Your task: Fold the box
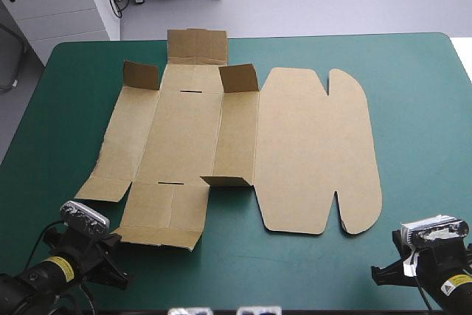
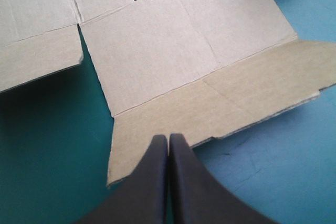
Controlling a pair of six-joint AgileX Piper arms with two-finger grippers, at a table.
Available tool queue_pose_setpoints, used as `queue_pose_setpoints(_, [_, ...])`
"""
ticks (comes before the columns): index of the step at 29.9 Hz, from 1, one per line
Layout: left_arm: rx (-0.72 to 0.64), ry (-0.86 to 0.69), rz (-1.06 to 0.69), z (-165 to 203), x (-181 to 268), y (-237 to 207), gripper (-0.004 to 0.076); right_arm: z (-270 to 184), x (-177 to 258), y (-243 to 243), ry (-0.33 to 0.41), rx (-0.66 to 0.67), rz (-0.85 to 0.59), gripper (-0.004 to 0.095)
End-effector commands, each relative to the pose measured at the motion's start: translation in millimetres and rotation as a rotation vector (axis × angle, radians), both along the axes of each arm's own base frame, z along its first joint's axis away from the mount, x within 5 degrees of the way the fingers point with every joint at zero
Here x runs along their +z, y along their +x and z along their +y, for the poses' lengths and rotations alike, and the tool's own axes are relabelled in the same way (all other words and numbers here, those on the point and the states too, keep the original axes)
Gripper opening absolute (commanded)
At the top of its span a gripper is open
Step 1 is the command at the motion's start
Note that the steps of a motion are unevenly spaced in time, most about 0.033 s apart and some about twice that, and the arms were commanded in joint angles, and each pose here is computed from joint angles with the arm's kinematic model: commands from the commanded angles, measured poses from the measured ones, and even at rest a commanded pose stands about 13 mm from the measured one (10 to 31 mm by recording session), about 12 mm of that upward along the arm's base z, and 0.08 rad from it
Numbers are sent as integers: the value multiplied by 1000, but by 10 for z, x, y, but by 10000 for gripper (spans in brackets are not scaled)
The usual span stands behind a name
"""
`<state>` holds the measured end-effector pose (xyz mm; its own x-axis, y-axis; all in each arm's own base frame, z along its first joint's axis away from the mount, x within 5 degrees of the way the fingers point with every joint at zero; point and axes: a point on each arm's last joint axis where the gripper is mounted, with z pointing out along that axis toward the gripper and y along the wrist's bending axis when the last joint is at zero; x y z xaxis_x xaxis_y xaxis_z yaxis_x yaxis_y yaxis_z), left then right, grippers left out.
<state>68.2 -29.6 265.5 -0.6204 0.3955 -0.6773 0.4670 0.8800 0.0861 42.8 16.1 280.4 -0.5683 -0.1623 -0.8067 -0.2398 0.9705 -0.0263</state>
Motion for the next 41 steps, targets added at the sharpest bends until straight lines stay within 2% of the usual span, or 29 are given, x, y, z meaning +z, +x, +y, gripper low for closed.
queue_pose_setpoints(1, [-5,-40,-66,-28,107,38,-8,-2,120,41,2,-2,-73,-14])
queue_pose_setpoints(11, [-4,-43,-77,-26,143,40,-8,-2,120,41,2,-2,-73,-14])
queue_pose_setpoints(19, [36,-79,-209,-9,648,104,-7,-2,120,41,2,-2,-73,-14])
queue_pose_setpoints(23, [79,1,-250,-15,875,290,-6,-2,120,41,2,-2,-73,-14])
queue_pose_setpoints(31, [85,102,-169,-319,1050,946,18,-2,120,41,2,-2,-73,-14])
queue_pose_setpoints(37, [71,101,-140,-547,1032,1384,18,-2,120,41,2,-2,-73,-14])
queue_pose_setpoints(41, [65,64,-110,-523,1057,1597,18,-2,120,41,2,-2,-73,-14])
